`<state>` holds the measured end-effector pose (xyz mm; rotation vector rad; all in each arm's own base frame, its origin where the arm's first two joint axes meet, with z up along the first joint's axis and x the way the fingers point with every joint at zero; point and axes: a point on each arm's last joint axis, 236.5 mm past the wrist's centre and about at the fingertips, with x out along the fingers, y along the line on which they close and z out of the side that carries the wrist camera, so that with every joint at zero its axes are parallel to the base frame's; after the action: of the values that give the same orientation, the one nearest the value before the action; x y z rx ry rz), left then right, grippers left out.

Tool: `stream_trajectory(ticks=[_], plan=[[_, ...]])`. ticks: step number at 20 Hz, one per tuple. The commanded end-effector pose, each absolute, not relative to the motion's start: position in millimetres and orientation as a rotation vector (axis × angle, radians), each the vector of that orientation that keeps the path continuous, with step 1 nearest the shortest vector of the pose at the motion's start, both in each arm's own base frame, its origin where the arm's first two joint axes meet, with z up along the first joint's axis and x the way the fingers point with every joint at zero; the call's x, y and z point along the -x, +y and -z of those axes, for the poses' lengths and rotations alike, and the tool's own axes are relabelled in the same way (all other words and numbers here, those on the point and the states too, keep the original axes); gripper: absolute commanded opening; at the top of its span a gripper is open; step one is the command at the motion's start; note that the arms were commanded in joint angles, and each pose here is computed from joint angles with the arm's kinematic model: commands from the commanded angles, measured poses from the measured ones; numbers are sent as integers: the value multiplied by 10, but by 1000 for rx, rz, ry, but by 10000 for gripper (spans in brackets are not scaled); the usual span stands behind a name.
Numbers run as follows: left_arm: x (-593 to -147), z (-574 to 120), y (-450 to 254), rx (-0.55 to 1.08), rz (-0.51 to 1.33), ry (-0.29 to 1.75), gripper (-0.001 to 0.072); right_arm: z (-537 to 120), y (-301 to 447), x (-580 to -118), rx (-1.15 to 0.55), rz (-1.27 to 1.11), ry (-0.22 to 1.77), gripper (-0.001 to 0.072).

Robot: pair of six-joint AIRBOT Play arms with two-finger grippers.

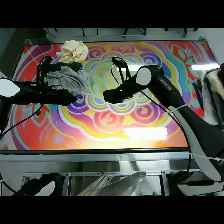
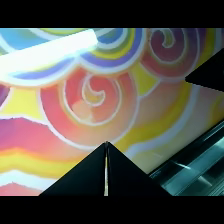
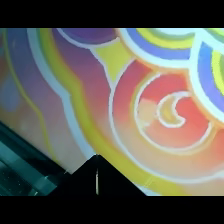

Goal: Fold the shirts.

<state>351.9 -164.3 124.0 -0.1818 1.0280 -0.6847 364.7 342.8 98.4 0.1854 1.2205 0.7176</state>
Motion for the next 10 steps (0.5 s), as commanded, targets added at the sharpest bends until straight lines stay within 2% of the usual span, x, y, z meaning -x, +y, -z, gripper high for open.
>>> stream_trajectory(ticks=[1, 10], plan=[[-3520, -1241, -1644, 181, 685, 1028, 10, -984, 3431, -3645, -186, -718, 1221, 19], [-3847, -1399, -1635, 204, 624, 885, 10, -975, 3434, -3644, -185, -718, 1223, 19]])
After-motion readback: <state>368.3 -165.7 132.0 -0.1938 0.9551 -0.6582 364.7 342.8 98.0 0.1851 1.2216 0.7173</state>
